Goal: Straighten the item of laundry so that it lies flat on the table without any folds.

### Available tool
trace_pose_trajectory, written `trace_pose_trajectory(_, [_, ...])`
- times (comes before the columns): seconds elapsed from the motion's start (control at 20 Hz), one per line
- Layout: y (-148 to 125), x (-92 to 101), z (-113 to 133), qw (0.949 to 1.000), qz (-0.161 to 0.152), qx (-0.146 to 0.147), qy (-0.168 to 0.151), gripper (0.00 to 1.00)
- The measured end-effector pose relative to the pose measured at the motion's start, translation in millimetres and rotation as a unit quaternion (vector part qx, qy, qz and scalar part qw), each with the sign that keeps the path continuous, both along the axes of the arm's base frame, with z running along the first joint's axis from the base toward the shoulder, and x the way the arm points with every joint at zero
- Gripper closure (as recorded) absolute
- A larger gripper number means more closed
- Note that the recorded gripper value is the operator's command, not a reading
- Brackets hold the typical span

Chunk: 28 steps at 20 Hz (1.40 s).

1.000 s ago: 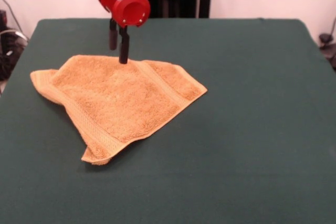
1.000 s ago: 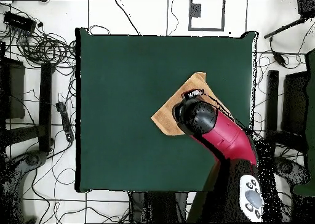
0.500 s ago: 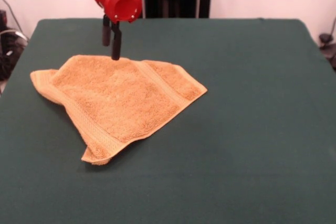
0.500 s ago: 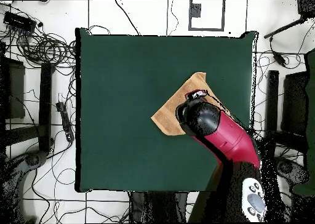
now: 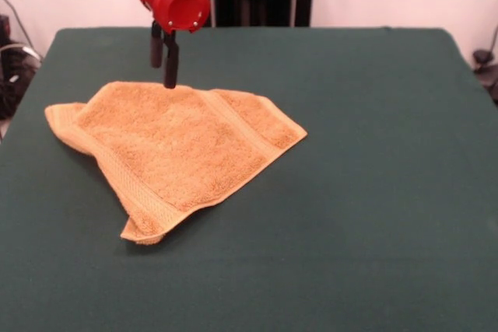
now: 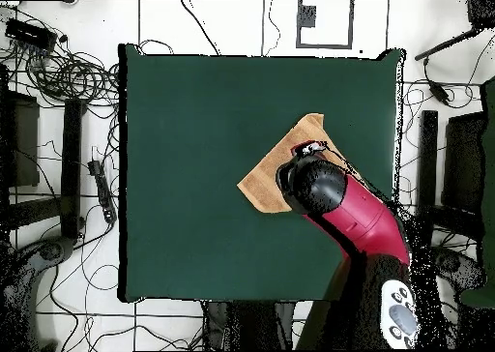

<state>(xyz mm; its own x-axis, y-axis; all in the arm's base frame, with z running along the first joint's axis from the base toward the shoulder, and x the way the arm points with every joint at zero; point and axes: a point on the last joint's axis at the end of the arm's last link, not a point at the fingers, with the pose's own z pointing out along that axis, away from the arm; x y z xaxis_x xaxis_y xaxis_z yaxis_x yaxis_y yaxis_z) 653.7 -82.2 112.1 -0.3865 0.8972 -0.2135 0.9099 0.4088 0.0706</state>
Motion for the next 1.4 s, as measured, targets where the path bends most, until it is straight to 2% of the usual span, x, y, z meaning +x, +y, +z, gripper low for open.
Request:
trace_pose_trajectory(1.05, [-2, 0.1, -2, 1.0, 0.0, -0.003, -0.002, 0.0])
trace_pose_trajectory(1.25, [-10, 2.3, -6, 0.9997, -0.003, -0.017, -0.016, 0.0])
trace_pose_trajectory(1.4, [-27, 4.8, -10, 0.9989, -0.013, -0.03, -0.035, 0.0])
